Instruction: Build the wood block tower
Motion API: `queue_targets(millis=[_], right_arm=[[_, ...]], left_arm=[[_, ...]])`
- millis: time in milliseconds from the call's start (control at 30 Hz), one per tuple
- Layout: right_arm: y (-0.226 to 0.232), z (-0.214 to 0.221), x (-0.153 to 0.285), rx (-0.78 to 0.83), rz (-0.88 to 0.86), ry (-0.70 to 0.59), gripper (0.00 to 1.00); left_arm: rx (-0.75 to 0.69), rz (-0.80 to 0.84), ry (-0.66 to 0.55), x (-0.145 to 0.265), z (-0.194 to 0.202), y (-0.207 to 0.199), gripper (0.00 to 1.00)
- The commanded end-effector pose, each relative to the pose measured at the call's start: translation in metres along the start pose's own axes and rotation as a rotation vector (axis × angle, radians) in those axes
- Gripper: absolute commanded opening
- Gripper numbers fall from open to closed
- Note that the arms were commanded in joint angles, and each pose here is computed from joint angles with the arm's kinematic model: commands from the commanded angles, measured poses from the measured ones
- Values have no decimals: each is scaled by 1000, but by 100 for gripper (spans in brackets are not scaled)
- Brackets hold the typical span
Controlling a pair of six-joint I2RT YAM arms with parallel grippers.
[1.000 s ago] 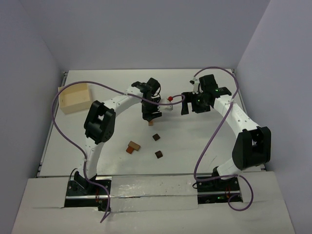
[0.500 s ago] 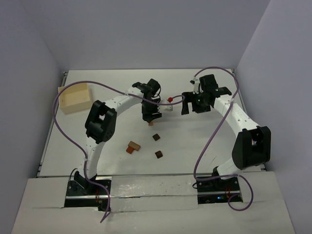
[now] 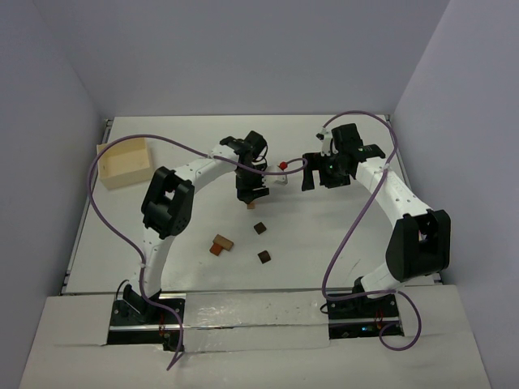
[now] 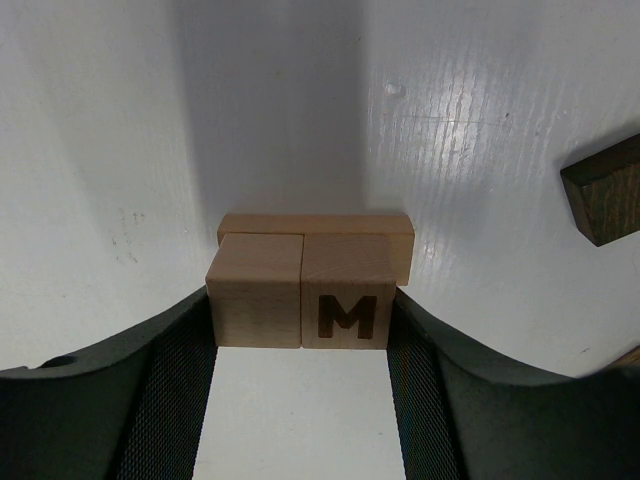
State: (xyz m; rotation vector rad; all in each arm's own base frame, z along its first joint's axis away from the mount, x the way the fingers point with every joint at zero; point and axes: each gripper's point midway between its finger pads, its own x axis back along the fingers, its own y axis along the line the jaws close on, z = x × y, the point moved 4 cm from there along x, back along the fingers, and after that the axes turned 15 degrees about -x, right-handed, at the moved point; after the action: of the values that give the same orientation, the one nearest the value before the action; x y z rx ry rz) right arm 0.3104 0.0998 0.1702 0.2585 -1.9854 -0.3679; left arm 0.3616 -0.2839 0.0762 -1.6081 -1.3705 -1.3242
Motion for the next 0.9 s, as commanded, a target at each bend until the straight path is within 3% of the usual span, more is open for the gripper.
queue_targets(millis=[0, 100, 200, 367, 400, 533, 733, 867], right_arm=[[8, -13, 8, 15, -32, -34, 100], [9, -14, 8, 16, -34, -35, 100], [8, -13, 9, 14, -33, -34, 100], [9, -13, 9, 15, -37, -35, 100], [9, -14, 9, 15, -37, -36, 100], [10, -13, 10, 14, -43, -36, 100], [11, -13, 12, 14, -46, -40, 100], [13, -14, 15, 16, -58, -45, 100]], left_arm=[[0, 17, -29, 0, -7, 1, 34], [-3, 20, -28, 0, -7, 0, 43], [-3, 28, -32, 0, -7, -1, 61], [-2, 25, -42, 4, -9, -1, 83], [-3, 24, -47, 6, -10, -1, 92], [-3, 15, -48, 10, -11, 0, 99], [-4, -22, -49, 25, -15, 6, 99], [-16, -116, -73, 73, -28, 15, 99]])
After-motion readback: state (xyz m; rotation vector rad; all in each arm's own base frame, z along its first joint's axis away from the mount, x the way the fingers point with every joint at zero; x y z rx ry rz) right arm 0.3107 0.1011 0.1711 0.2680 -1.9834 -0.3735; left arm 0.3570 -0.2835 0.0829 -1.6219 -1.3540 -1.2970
